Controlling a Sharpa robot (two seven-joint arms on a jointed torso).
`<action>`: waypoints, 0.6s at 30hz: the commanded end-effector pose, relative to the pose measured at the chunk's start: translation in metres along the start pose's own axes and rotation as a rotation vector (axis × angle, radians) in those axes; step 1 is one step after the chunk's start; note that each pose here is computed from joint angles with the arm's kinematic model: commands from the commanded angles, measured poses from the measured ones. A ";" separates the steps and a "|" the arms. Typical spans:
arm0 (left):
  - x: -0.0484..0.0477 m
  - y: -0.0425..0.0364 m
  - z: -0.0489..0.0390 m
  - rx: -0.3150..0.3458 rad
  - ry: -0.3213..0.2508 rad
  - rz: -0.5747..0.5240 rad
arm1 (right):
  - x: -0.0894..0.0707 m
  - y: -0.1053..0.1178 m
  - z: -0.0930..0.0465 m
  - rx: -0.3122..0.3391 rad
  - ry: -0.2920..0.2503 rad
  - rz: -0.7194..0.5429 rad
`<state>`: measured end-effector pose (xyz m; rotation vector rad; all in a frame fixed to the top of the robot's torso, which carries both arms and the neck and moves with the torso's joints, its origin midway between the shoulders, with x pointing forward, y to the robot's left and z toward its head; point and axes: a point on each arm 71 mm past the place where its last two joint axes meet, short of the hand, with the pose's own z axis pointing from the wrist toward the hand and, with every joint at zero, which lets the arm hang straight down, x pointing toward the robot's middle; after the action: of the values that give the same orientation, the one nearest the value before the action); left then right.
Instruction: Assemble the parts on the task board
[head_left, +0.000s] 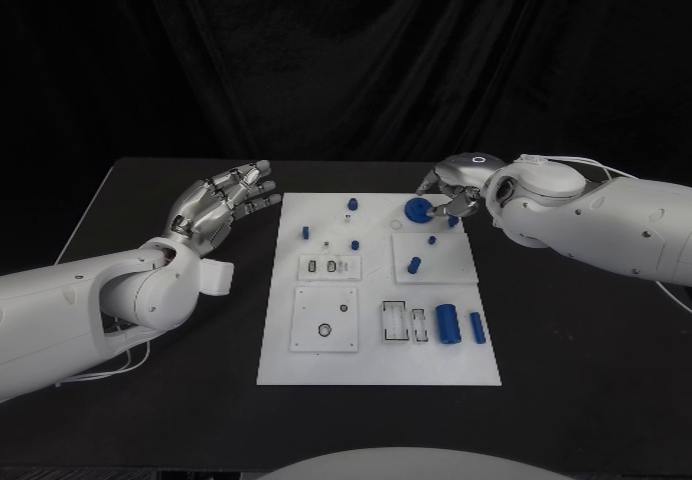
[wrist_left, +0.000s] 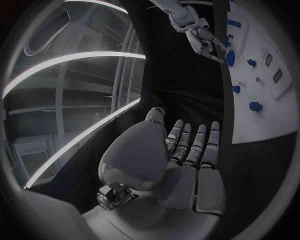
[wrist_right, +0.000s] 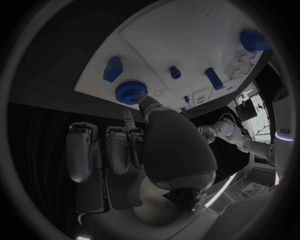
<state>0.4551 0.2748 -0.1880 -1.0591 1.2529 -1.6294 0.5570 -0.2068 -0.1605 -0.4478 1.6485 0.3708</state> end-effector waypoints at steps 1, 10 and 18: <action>0.0011 -0.0053 0.0002 0.076 0.012 -0.010 | 0.004 -0.001 0.001 0.028 0.020 -0.019; 0.0018 -0.0048 0.0007 0.073 0.016 -0.013 | 0.008 0.002 0.005 0.024 0.024 -0.020; 0.0015 -0.0046 0.0006 0.070 0.018 -0.015 | 0.010 0.005 0.009 0.015 0.024 -0.021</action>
<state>0.4558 0.2747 -0.1882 -1.0580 1.2547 -1.6350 0.5611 -0.1977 -0.1703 -0.4591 1.6629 0.3541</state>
